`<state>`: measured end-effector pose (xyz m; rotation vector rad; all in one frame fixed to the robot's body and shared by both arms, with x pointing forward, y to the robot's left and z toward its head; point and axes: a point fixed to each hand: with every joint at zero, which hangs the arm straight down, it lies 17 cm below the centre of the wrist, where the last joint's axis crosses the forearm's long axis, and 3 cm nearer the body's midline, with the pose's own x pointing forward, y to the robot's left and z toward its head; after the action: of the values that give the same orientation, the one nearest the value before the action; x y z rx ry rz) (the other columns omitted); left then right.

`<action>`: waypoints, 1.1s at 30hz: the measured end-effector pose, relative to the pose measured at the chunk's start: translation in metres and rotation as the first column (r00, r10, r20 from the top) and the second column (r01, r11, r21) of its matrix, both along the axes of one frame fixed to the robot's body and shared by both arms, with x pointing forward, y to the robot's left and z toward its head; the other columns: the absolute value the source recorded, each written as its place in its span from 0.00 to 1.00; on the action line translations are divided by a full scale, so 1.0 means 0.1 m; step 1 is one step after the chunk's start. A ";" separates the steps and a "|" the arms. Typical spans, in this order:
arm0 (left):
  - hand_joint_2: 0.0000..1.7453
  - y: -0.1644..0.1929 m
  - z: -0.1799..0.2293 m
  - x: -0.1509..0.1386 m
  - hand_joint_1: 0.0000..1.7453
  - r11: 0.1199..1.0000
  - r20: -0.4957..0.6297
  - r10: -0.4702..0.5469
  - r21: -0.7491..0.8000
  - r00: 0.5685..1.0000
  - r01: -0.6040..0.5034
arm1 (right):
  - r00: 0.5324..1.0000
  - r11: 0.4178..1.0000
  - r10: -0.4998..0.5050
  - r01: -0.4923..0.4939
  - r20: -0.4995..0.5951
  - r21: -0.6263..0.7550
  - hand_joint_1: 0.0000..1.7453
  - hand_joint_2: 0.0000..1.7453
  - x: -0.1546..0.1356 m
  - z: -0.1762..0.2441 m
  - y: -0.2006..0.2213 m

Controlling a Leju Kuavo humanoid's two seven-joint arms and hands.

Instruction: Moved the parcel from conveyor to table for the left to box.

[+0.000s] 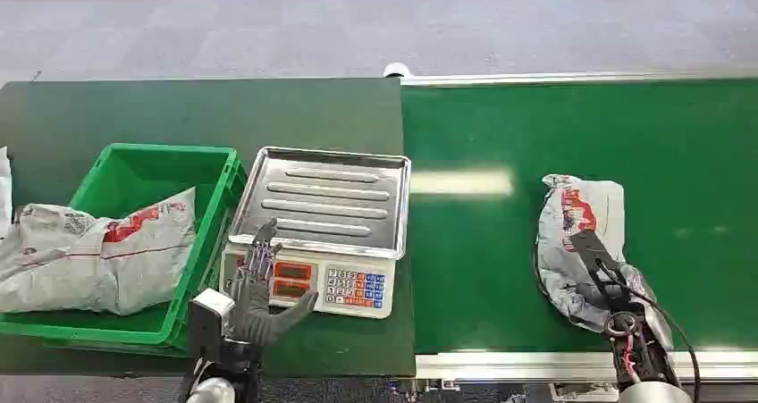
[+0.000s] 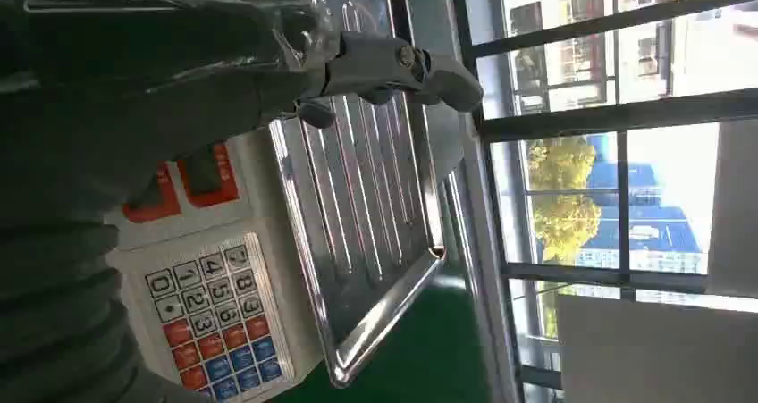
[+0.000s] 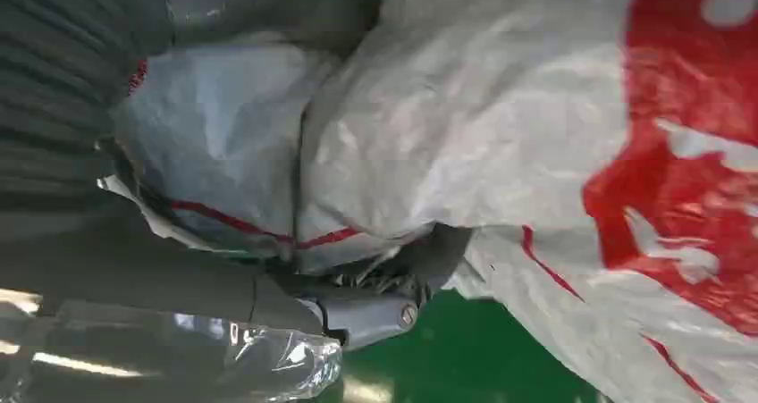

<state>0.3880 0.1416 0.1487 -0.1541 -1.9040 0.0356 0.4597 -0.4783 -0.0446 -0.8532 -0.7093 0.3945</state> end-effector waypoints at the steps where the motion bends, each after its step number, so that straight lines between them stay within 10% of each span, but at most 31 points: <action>1: 1.00 0.00 -0.01 0.00 0.00 1.000 -0.003 0.001 0.001 1.000 -0.001 | 1.000 1.000 0.000 0.000 -0.009 -0.001 1.00 1.00 0.01 0.00 0.00; 11: 1.00 0.02 -0.06 0.01 0.00 1.000 -0.018 0.009 0.005 1.000 -0.009 | 0.999 0.999 0.048 -0.048 -0.014 0.020 1.00 1.00 0.07 -0.03 0.08; 17: 1.00 0.17 -0.03 -0.04 0.00 0.998 -0.016 0.062 0.004 0.998 -0.062 | 0.963 0.989 0.146 -0.149 0.225 -0.004 1.00 1.00 0.26 0.30 0.39; 19: 1.00 0.24 -0.01 -0.07 0.00 0.997 -0.007 0.082 0.001 0.997 -0.082 | 0.895 0.975 0.221 -0.195 0.388 -0.105 1.00 1.00 0.40 0.77 0.60; 25: 1.00 0.30 0.13 -0.06 0.00 0.995 0.045 0.100 -0.003 0.994 -0.100 | 0.419 0.855 0.514 -0.179 0.748 -0.487 1.00 1.00 0.38 2.68 1.75; 33: 1.00 0.15 0.26 0.03 0.00 0.999 0.083 0.051 -0.013 0.995 -0.050 | 0.152 0.806 0.571 -0.293 0.806 -0.515 1.00 1.00 0.14 3.29 2.67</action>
<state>0.3912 0.1565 0.1751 -0.1163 -1.9912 0.0750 0.4735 -0.2114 0.2844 -1.0825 -2.1744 0.4822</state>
